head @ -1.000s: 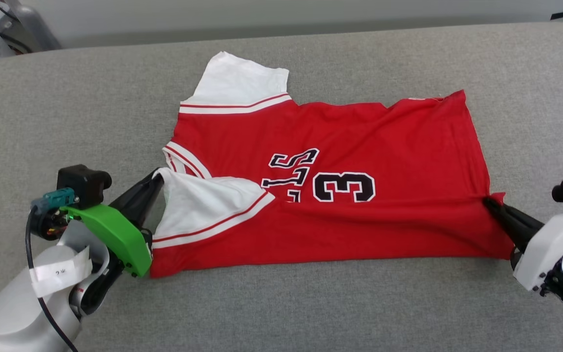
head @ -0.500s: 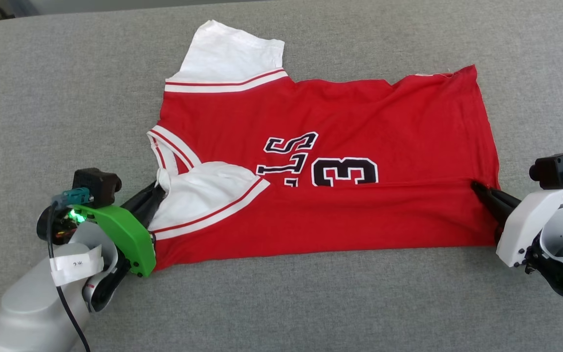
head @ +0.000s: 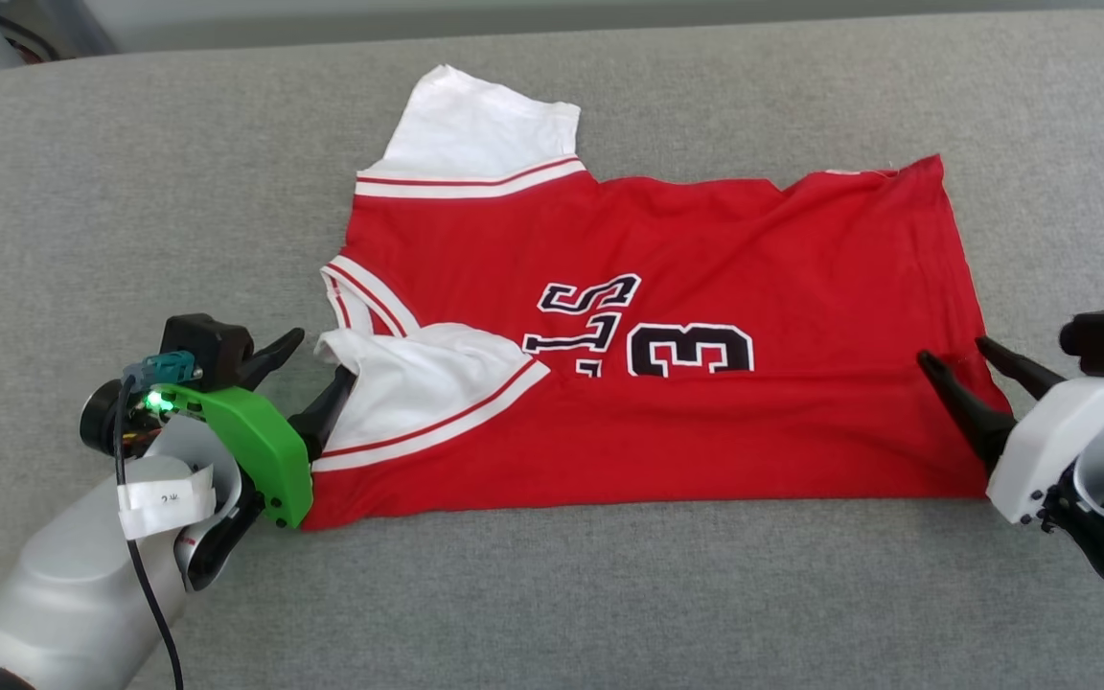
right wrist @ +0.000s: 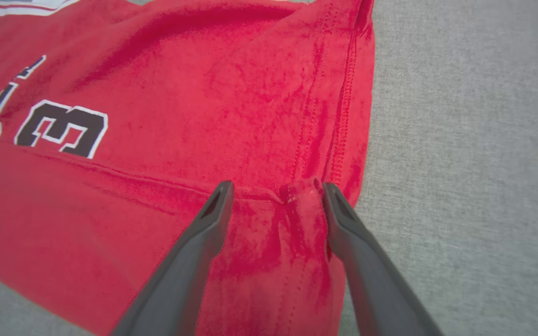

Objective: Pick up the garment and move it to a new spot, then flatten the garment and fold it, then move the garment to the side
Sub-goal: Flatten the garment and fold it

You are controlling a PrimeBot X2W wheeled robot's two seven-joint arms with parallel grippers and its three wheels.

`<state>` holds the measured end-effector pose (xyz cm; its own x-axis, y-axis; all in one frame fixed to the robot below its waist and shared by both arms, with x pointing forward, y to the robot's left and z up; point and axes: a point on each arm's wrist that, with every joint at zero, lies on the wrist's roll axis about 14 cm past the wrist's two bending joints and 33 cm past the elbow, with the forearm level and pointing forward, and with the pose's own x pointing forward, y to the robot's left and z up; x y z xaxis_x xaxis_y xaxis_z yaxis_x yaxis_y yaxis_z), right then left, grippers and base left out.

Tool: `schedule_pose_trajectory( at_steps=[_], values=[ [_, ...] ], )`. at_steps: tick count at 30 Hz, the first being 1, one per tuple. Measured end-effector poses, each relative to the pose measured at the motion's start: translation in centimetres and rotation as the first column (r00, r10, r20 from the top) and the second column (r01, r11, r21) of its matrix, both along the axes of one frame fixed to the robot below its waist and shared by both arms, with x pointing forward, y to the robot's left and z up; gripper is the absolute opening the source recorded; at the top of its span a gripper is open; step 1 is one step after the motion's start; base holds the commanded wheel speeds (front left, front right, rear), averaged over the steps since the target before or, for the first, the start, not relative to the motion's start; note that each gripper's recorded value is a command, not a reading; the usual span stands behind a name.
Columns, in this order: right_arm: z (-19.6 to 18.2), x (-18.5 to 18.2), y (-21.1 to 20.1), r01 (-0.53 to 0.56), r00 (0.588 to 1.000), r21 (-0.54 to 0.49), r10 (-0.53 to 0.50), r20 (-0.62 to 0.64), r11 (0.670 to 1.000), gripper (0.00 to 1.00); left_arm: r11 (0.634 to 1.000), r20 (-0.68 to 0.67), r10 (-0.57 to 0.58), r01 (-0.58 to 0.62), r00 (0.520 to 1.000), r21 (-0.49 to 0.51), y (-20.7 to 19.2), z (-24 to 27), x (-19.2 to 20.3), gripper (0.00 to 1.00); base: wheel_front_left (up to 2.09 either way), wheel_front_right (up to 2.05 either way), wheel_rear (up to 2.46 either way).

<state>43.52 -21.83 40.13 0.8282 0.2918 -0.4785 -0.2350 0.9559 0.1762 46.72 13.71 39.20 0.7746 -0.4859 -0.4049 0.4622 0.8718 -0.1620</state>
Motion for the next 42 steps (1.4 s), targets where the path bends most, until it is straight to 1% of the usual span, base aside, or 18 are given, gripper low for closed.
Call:
schedule_pose_trajectory(
  at_steps=[4, 7, 9, 11, 15, 18, 22, 24, 28, 33, 38, 40, 42],
  values=[
    [1.3, -0.5, -0.3, 0.008, 0.998, 0.017, -0.009, 0.056, 1.0, 1.0, 1.0, 0.053, -0.015, 0.014, 0.998, 0.017, 0.2, 2.1, 0.2, 1.0, 0.0, 0.0, 0.0],
    [1.7, -1.1, 0.1, -0.008, 0.997, 0.019, 0.007, 0.072, 1.0, 1.0, 0.998, 0.065, -0.036, 0.033, 0.997, 0.047, 0.4, 3.5, 0.2, 1.0, 0.0, 0.0, 0.0],
    [2.2, -1.2, 0.6, -0.018, 0.996, 0.028, 0.015, 0.088, 0.999, 1.0, 0.998, 0.067, -0.029, 0.025, 0.997, 0.055, 0.8, 4.7, 0.6, 1.0, 0.0, 0.0, 0.0],
    [2.8, -1.2, 0.9, -0.03, 0.994, 0.025, 0.027, 0.107, 0.999, 1.0, 0.998, 0.044, -0.014, 0.011, 0.999, 0.06, 1.3, 5.4, 0.9, 1.0, 0.0, 0.0, 0.0],
    [4.1, -1.1, 1.3, -0.045, 0.989, 0.02, 0.042, 0.142, 0.999, 1.0, 0.993, -0.069, -0.022, 0.03, 0.997, 0.113, 2.0, 6.0, 0.5, 1.0, 0.0, 0.0, 0.0],
    [4.6, -1.3, 1.3, -0.048, 0.988, 0.018, 0.044, 0.15, 0.999, 1.0, 0.995, -0.171, -0.026, 0.042, 0.985, 0.093, 1.4, 6.0, -0.2, 1.0, 0.0, 0.0, 0.0],
    [5.0, -1.6, 1.6, -0.052, 0.987, 0.019, 0.049, 0.154, 0.998, 1.0, 0.992, -0.306, -0.034, 0.068, 0.951, 0.103, 1.2, 5.1, -1.5, 1.0, 0.0, 0.0, 0.0],
    [5.0, -1.8, 1.7, -0.052, 0.987, 0.021, 0.048, 0.151, 0.998, 1.0, 0.989, -0.387, -0.043, 0.093, 0.921, 0.113, 1.1, 4.3, -2.6, 1.0, 0.0, 0.0, 0.0],
    [5.2, -2.0, 1.5, -0.045, 0.988, 0.022, 0.041, 0.15, 0.999, 1.0, 0.978, -0.486, -0.055, 0.145, 0.872, 0.151, 1.2, 2.8, -4.2, 1.0, 0.0, 0.0, 0.0],
    [5.2, -2.1, 1.7, -0.037, 0.989, 0.035, 0.031, 0.145, 0.999, 1.0, 0.973, -0.56, -0.056, 0.172, 0.827, 0.156, 1.1, 1.6, -5.4, 1.0, 0.0, 0.0, 0.0],
    [4.8, -2.3, 1.9, -0.033, 0.991, 0.044, 0.027, 0.132, 0.998, 1.0, 0.965, -0.641, -0.051, 0.202, 0.766, 0.165, 1.2, -0.9, -7.6, 1.0, 0.0, 0.0, 0.0],
    [4.6, -2.3, 1.9, -0.03, 0.992, 0.045, 0.024, 0.127, 0.999, 1.0, 0.967, -0.662, -0.053, 0.204, 0.748, 0.154, 1.0, -1.6, -8.2, 1.0, 0.0, 0.0, 0.0],
    [4.3, -2.3, 1.8, -0.027, 0.993, 0.047, 0.021, 0.12, 0.999, 1.0, 0.967, -0.667, -0.055, 0.205, 0.743, 0.148, 0.8, -2.0, -8.3, 1.0, 0.0, 0.0, 0.0]
  ],
)
